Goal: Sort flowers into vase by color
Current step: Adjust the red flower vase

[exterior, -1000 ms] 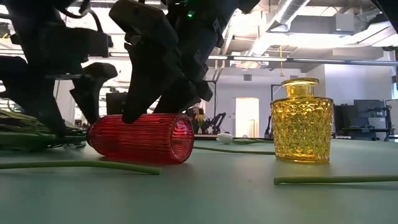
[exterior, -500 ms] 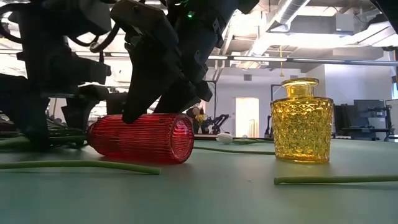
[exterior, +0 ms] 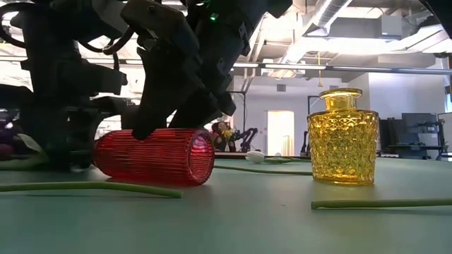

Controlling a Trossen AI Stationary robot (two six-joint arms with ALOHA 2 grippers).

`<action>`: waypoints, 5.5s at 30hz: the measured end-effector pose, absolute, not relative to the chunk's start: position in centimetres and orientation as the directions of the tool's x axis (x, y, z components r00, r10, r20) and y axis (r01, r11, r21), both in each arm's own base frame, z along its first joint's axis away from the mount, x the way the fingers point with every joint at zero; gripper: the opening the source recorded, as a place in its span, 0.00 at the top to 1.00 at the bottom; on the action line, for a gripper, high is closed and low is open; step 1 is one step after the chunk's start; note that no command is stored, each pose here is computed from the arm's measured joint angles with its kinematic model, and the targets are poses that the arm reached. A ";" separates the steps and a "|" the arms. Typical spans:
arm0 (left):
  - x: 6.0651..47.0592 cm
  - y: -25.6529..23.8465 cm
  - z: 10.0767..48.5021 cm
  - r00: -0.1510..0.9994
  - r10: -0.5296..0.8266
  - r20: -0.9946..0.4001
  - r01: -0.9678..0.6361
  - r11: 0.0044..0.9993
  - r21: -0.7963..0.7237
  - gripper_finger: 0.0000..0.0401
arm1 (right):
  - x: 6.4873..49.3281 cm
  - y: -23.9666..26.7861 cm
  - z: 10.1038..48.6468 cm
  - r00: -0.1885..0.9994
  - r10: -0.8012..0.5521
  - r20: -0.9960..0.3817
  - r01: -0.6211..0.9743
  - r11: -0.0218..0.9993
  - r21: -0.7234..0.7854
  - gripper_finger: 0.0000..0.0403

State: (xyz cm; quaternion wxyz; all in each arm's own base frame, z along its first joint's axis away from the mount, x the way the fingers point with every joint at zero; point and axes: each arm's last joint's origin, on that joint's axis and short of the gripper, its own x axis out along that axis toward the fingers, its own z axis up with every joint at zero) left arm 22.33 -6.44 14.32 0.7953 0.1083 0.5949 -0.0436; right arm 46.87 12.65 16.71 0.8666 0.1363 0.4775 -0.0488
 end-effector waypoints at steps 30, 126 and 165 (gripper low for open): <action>24.0 -7.2 15.8 0.417 0.026 -0.909 0.239 0.961 0.137 0.96 | 47.3 11.2 16.1 0.493 0.188 -0.849 0.216 0.920 0.328 0.16; 29.3 1.1 26.3 -0.033 0.827 -0.561 0.772 0.377 0.511 0.97 | 48.8 -6.5 15.5 0.946 -0.284 -0.157 0.277 0.959 -0.062 0.35; 30.9 2.8 23.3 0.059 0.808 -0.587 0.829 0.288 0.479 0.88 | 47.1 -8.5 11.7 0.938 -0.342 -0.058 0.342 0.940 -0.015 0.35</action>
